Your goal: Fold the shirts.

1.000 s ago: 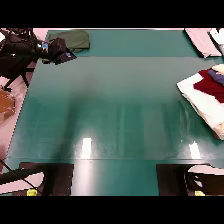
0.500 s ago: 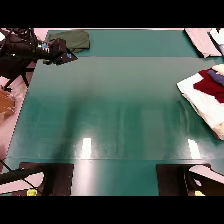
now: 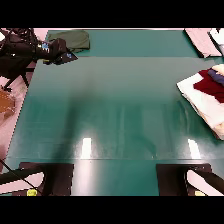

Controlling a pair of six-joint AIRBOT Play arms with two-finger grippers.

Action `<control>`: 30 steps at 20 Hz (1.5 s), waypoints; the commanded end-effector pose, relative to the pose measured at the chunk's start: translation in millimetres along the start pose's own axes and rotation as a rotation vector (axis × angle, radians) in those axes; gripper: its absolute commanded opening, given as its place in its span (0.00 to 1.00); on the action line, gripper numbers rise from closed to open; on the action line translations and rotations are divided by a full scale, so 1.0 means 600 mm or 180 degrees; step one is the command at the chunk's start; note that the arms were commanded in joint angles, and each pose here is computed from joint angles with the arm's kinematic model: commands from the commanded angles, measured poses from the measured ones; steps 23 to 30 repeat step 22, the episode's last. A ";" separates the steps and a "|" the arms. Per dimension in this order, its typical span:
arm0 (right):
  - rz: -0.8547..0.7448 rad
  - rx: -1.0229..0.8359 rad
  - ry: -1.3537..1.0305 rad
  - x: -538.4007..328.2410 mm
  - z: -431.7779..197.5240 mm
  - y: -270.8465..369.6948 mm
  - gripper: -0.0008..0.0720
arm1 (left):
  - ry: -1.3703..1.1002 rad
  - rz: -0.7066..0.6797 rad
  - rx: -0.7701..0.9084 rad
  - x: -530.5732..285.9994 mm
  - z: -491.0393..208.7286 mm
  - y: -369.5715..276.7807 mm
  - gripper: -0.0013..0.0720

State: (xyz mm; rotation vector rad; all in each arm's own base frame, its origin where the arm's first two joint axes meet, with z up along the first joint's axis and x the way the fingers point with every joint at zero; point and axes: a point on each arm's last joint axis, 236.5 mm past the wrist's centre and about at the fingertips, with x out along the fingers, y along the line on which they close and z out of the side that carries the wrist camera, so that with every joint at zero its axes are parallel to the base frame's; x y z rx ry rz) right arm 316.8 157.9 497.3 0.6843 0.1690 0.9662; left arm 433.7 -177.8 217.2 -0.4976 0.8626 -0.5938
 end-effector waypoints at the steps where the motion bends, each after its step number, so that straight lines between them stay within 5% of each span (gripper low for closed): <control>1: 0.0648 0.0022 0.0324 0.063 -0.094 0.066 0.04 | -0.0085 0.0003 0.0000 0.000 0.011 0.000 0.05; 20: 0.0576 0.0944 0.1136 0.110 -0.299 -0.027 0.04 | -0.0142 0.0004 0.0001 -0.001 0.018 0.000 0.05; 30: 0.0529 0.1017 0.1172 0.110 -0.312 -0.041 0.04 | -0.0142 0.0004 0.0001 -0.001 0.018 0.000 0.05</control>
